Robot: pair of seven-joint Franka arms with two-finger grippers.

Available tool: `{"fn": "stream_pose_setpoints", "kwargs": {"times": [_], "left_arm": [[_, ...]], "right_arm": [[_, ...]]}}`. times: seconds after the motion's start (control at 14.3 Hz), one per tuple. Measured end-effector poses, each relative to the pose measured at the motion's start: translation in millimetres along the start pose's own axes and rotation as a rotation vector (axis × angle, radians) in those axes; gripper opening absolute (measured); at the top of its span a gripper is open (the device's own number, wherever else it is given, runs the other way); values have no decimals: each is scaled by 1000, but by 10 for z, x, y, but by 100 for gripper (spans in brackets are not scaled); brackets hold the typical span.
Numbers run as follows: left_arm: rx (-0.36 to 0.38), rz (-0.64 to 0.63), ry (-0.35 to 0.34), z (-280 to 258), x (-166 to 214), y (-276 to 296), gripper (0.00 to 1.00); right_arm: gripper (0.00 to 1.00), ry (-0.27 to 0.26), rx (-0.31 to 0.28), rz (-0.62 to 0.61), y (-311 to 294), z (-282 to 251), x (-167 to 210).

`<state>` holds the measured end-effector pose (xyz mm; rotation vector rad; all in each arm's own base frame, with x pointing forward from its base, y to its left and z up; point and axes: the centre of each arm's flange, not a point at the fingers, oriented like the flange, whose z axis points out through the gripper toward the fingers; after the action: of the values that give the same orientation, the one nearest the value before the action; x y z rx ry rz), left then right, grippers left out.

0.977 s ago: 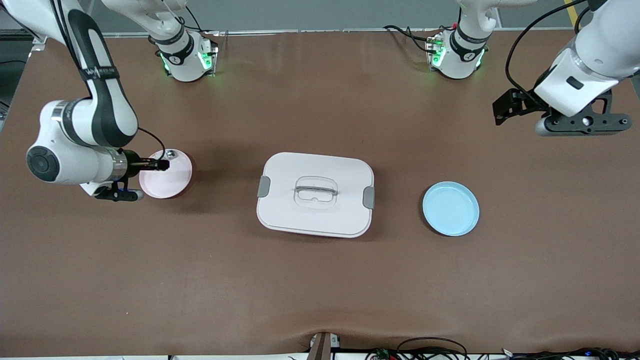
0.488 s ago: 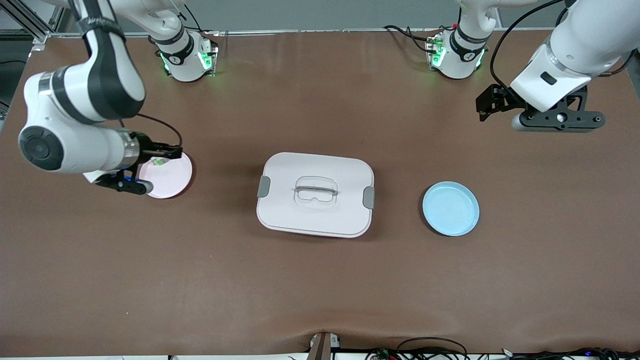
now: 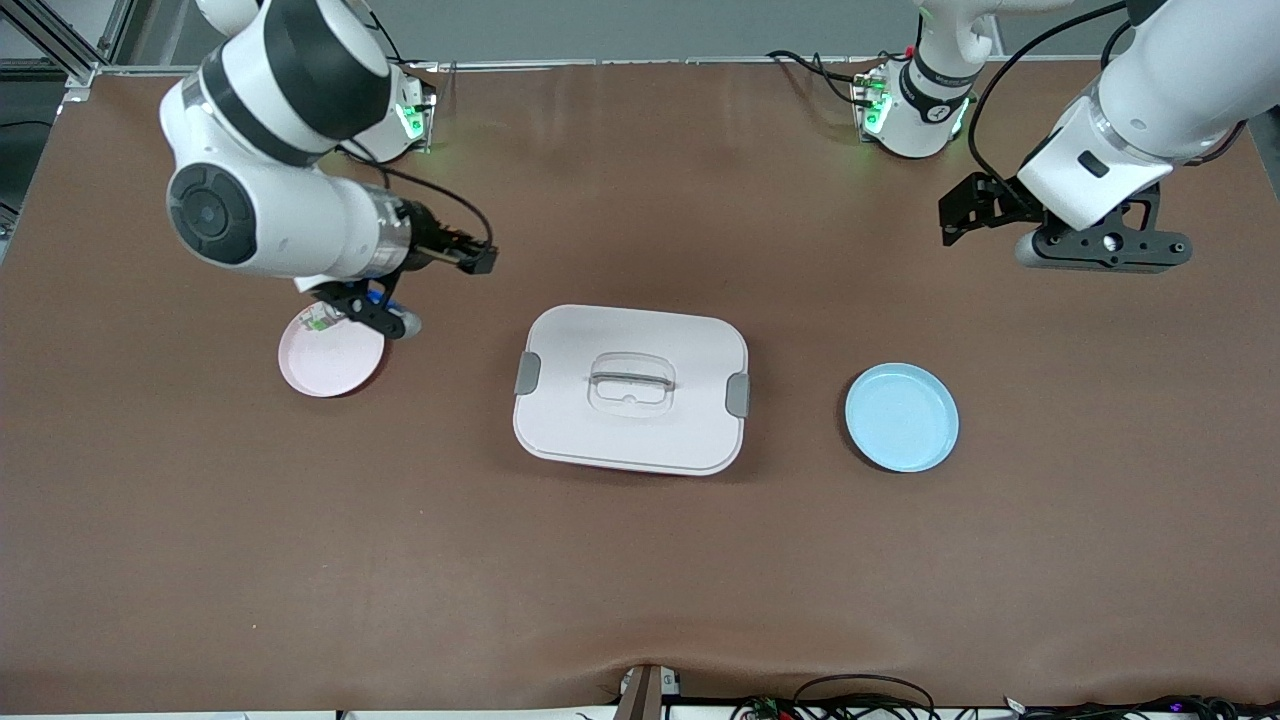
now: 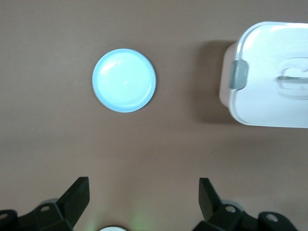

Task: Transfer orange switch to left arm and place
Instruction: 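Lift the switch with the right gripper while the left gripper approaches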

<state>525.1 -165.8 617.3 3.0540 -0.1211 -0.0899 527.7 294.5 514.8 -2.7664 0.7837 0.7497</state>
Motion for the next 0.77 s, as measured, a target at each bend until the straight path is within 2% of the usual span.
{"fn": "stream_pose_setpoints", "kwargs": {"times": [0.21,0.35,0.77], "left_arm": [[-138,47,27,126,-55,-75,100],[-220,57,58,209,-57,-115,100],[-402,67,170,528,-203,574,100]], "right_arm": [[73,-46,115,90,-233,-26,-147],[73,-78,165,128,-339,18,-131],[73,-142,296,274,-759,254,-233]]}}
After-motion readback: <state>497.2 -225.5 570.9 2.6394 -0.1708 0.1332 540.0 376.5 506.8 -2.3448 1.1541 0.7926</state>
